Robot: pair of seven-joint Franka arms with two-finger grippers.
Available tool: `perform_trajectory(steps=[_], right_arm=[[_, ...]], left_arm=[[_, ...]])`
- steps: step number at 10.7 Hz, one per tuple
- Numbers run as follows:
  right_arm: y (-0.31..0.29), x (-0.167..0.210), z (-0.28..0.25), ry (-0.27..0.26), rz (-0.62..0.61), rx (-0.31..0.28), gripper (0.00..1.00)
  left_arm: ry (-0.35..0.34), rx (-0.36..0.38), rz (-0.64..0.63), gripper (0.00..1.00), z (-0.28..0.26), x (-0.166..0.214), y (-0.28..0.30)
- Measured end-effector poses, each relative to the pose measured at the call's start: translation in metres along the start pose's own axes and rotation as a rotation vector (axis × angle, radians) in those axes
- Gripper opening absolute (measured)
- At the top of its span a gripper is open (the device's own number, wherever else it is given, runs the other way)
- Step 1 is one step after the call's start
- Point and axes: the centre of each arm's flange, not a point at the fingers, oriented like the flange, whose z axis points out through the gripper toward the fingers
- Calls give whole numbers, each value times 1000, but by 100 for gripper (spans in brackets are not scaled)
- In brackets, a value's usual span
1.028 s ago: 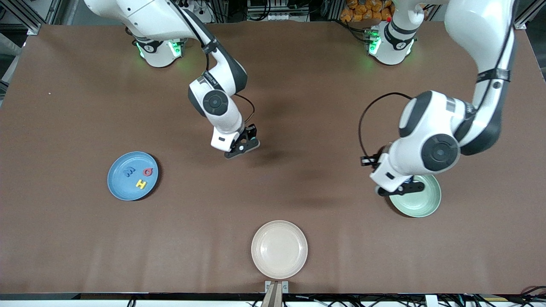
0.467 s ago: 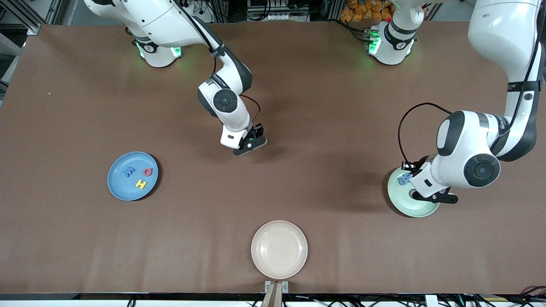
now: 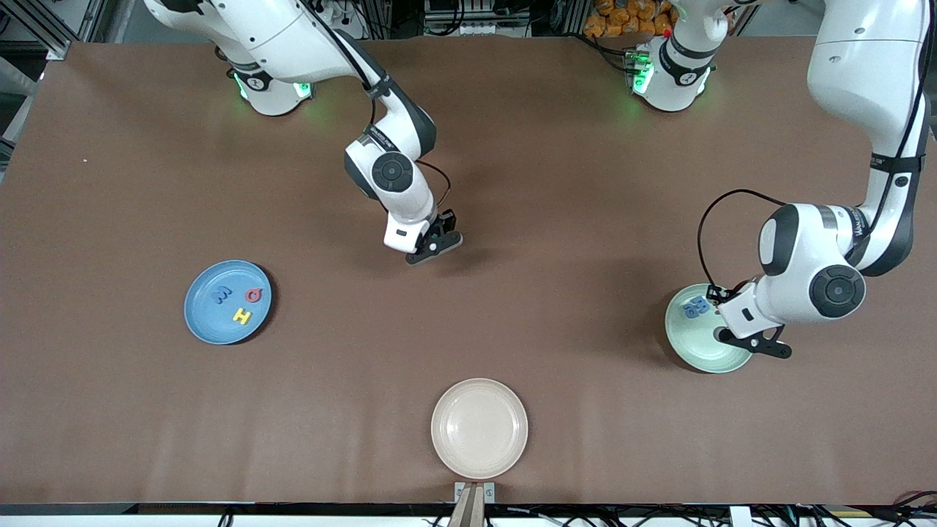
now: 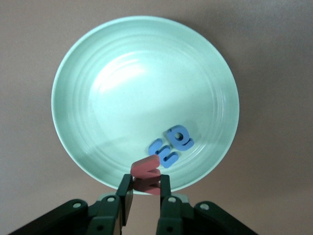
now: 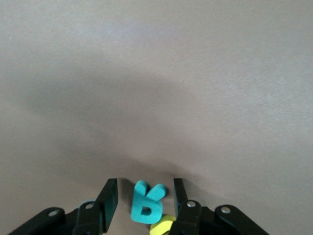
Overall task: Sort uppercase to blue plate, lowercase to green plate
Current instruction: 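Release the pink r on the green plate while the right gripper grasps teal R, then carry the teal R toward the blue plate while the left gripper reaches yellow h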
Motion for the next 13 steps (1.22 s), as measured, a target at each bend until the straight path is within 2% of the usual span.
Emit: perform_trajectory(steps=[3, 5, 6, 8, 9, 13], right_arm=[[-8, -3, 1, -7, 1, 6, 51], [-8, -3, 2, -9, 0, 5, 51], [-8, -3, 2, -10, -1, 4, 50], [-7, -4, 4, -12, -6, 0, 48], [-7, -4, 3, -11, -7, -2, 44], [-6, -3, 3, -10, -8, -4, 34]], left_arm=[[46, 5, 11, 26, 9, 9, 5], [46, 4, 12, 51, 12, 10, 5], [46, 4, 13, 60, 12, 10, 6], [44, 1, -14, 93, 12, 11, 12], [38, -6, -51, 100, 10, 12, 24], [14, -56, -210, 100, -21, 17, 144]])
